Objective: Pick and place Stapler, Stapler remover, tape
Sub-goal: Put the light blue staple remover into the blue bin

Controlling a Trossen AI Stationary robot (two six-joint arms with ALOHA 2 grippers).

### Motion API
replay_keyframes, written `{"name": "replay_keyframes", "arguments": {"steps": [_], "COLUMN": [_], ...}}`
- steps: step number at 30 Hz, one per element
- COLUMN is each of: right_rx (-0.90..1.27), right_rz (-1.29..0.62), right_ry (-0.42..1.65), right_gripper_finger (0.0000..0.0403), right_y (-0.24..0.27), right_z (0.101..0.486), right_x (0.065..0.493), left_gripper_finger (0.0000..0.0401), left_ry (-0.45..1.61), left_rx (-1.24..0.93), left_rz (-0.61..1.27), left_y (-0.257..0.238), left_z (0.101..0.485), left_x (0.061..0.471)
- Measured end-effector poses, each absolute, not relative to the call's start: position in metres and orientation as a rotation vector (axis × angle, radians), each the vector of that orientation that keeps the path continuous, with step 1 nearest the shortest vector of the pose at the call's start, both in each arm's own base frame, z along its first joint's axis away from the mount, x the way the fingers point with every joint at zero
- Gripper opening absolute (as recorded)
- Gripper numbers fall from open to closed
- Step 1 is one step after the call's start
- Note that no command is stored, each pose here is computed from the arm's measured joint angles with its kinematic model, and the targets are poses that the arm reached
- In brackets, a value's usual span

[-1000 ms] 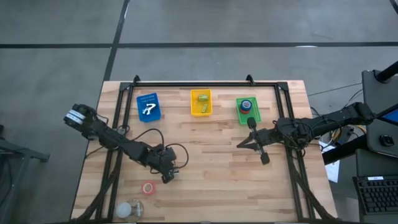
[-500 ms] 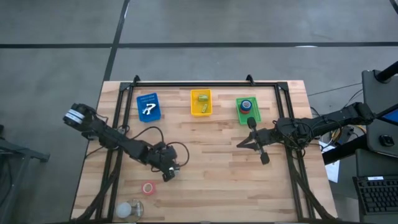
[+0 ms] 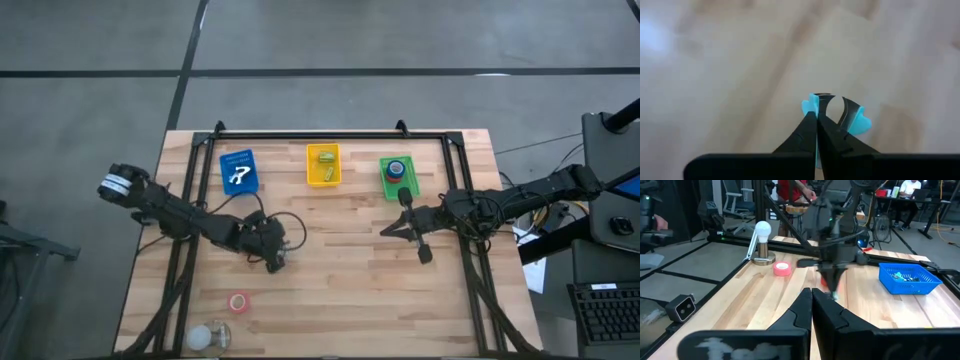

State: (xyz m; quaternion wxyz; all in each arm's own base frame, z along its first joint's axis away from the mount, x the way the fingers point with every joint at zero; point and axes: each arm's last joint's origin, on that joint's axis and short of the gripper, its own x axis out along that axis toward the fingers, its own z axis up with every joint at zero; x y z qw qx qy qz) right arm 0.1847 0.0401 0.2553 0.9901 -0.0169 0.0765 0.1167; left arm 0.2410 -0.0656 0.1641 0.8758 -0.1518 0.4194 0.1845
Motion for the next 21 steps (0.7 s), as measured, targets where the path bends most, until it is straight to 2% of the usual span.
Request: {"name": "replay_keyframes", "arguments": {"steps": [13,21], "right_rx": [-0.032,-0.032], "right_rz": [0.234,0.234], "right_ry": [0.154,0.155], "right_gripper_finger": [0.0008,0.0008], "right_y": [0.040,0.040], "right_z": [0.255,0.255], "right_x": [0.185,0.185], "left_gripper_finger": [0.0006,0.0012], "left_ry": [0.597,0.469], "left_rx": [-0.206,-0.094], "left_rz": [0.777,1.022], "left_y": [-0.023,-0.003], "left_z": [0.221,0.229], "left_x": [0.198,0.166]}}
